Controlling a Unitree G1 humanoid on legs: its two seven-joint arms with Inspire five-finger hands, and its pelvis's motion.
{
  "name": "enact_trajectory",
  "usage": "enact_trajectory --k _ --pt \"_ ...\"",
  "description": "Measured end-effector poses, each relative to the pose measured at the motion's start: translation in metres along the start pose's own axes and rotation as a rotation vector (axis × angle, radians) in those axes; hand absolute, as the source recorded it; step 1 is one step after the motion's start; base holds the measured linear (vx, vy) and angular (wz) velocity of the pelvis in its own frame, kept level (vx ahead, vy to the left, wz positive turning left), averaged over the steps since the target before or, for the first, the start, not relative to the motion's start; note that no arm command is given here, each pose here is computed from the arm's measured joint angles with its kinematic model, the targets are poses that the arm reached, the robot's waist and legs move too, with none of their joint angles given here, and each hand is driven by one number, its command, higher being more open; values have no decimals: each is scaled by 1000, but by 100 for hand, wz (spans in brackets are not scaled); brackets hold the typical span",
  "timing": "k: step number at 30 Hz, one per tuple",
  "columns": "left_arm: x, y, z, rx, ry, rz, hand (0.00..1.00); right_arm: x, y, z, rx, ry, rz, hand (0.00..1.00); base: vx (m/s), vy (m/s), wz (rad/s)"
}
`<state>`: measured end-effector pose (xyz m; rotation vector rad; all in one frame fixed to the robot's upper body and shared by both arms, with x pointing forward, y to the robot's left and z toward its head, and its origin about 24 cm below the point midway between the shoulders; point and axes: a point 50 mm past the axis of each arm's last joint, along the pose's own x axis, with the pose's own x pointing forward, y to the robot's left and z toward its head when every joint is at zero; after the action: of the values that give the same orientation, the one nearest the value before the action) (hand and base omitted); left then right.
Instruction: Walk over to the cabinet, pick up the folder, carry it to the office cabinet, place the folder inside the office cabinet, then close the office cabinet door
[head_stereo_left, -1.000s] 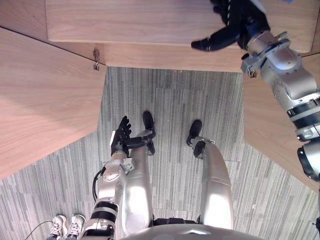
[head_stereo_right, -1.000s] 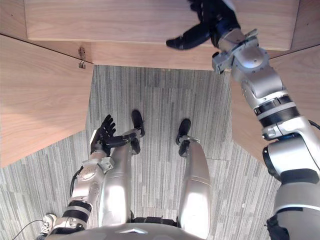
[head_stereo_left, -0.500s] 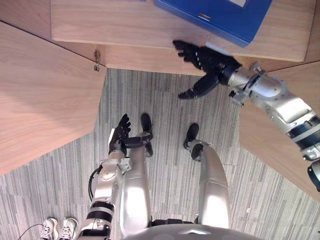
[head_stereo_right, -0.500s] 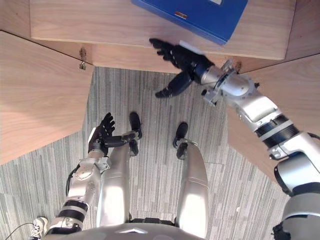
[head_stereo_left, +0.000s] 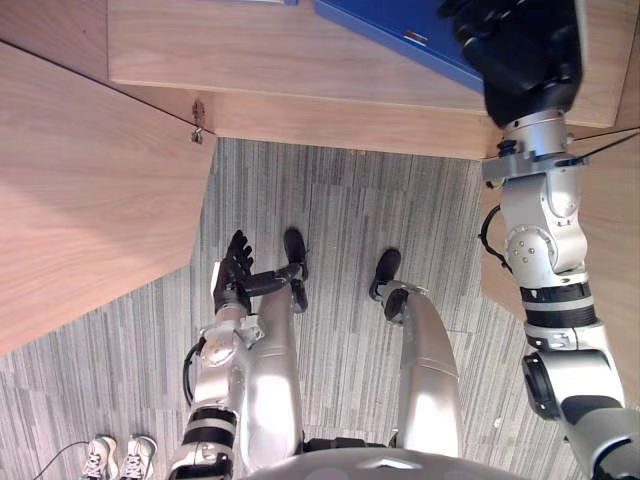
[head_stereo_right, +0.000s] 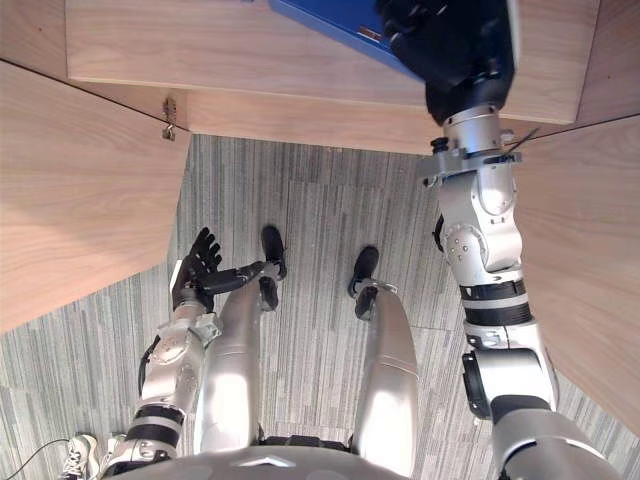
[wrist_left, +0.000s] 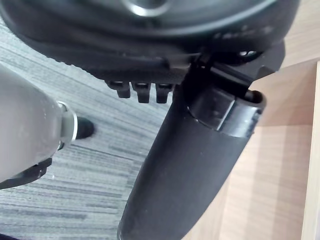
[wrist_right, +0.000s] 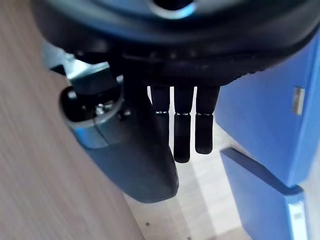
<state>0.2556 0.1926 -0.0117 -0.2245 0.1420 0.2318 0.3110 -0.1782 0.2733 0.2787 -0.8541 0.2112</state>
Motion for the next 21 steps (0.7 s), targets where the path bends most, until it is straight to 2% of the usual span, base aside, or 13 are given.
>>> enact_trajectory --k 6,14,21 --pt "13 -10 17 -33 -58 15 100 -1 11 -6 -211 -16 -41 0 10 27 -3" --pt "15 -10 16 5 -55 45 100 -7 32 -31 -536 48 67 0 -29 -3 1" --pt "22 -13 19 1 -54 60 100 -10 32 -58 -716 168 128 0 4 9 0"
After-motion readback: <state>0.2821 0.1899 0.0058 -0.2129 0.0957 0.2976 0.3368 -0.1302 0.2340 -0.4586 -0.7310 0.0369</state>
